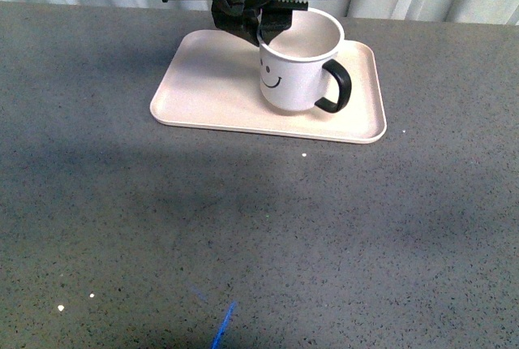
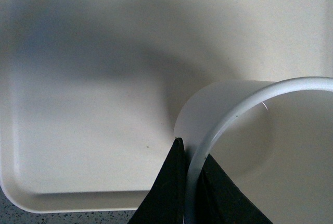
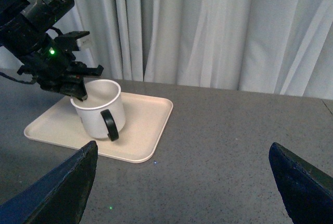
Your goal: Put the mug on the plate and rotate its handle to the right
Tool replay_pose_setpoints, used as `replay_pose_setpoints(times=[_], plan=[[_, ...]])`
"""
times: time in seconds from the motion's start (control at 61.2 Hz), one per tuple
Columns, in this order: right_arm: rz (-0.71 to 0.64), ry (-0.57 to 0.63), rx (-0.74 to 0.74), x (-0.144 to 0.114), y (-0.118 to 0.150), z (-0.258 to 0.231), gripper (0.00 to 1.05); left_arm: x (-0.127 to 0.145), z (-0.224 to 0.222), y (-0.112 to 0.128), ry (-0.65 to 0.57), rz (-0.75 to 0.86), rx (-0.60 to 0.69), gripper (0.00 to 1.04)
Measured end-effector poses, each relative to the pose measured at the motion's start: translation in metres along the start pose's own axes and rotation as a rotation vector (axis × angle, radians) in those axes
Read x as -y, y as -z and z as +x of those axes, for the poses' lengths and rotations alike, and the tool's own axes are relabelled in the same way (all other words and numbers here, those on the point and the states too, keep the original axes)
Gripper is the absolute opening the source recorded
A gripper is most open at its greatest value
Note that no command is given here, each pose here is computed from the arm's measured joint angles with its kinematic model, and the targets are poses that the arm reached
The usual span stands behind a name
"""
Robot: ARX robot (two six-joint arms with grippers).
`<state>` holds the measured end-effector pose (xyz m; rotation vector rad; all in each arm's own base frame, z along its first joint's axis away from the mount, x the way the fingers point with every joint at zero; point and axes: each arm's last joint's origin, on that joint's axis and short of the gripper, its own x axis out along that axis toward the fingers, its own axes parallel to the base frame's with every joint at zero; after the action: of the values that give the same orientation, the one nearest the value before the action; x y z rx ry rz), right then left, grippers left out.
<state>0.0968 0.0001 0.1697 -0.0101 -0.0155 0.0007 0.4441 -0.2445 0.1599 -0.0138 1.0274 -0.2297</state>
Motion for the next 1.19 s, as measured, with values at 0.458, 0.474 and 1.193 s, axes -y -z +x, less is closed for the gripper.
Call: replay_pose_setpoints(times=[0.458, 0.474, 1.193], plan=[[0.000, 0.000, 0.000, 0.000, 0.000, 0.000, 0.96, 0.001, 0.014, 0.000, 0.005, 0.045, -0.022, 0.13], [0.000, 0.000, 0.000, 0.000, 0.000, 0.000, 0.96, 0.001, 0.014, 0.000, 0.006, 0.045, -0.022, 0.15], [0.000, 0.000, 0.000, 0.000, 0.000, 0.000, 0.95, -0.066, -0.127, 0.026, 0.061, -0.004, 0.461, 0.91]])
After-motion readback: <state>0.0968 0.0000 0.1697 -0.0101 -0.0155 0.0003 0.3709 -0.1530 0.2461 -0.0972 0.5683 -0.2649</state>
